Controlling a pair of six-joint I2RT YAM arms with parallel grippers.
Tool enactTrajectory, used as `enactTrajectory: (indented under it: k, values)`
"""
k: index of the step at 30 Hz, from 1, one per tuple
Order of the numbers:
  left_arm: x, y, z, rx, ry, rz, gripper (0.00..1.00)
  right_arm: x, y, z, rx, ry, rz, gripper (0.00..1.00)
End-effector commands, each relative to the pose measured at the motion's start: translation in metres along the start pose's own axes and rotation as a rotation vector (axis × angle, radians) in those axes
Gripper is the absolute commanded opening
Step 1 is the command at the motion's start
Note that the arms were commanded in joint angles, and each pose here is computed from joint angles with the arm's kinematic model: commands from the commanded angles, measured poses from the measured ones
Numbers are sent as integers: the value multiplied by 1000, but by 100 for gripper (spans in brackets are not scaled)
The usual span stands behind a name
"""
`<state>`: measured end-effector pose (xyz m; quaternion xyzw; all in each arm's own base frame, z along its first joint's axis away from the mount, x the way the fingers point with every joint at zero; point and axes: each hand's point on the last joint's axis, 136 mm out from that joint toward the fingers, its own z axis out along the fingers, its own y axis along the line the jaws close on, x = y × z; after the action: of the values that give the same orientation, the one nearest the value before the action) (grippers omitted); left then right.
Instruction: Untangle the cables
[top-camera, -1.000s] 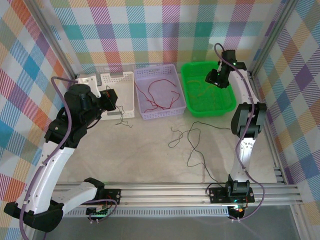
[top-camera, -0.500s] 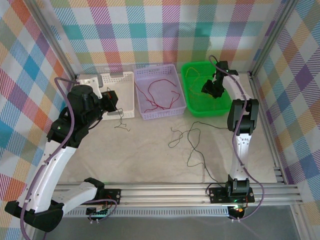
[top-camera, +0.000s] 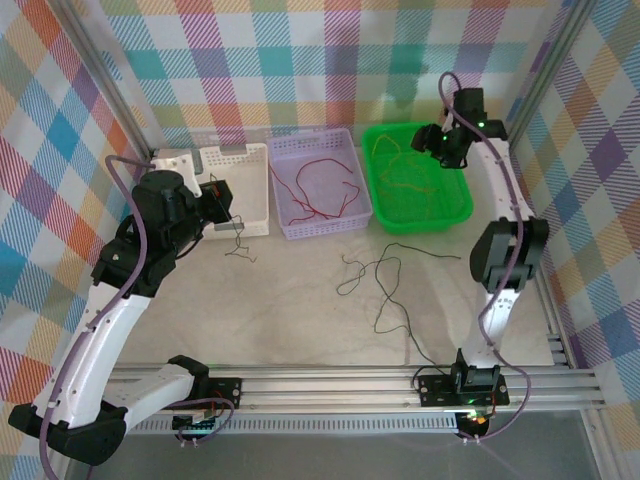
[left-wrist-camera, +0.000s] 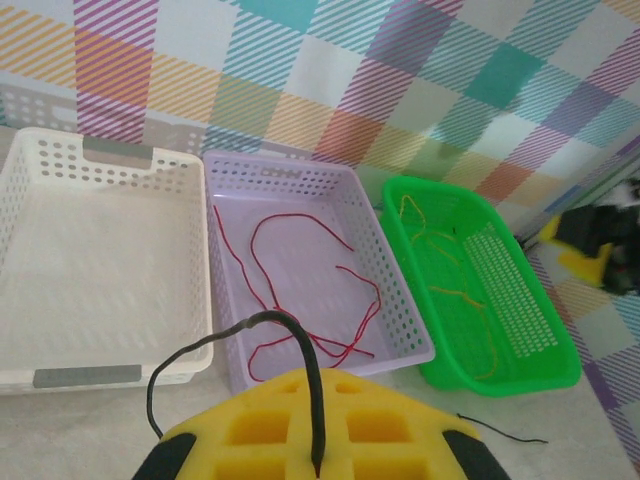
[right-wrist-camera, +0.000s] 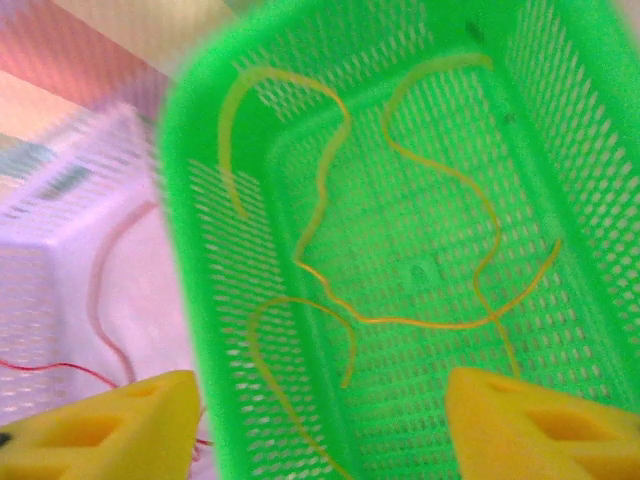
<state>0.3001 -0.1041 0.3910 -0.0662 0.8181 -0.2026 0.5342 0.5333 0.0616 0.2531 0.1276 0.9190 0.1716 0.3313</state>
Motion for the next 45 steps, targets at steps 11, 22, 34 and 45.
enactTrajectory:
  k: [11, 22, 34, 45]
  values:
    - [-58, 11, -27, -112, -208, 59, 0, 65, 46, -131, -238, -131, -100, 100]
    - [-107, 10, 11, -235, -331, 181, 0, 143, 51, -202, -298, -32, -138, 100]
    - [-140, 18, 82, -273, -372, 221, 0, 219, 32, -263, -300, -48, -332, 100]
    - [-107, 72, 159, -370, -231, 176, 0, 260, -1, -279, -279, -129, -364, 100]
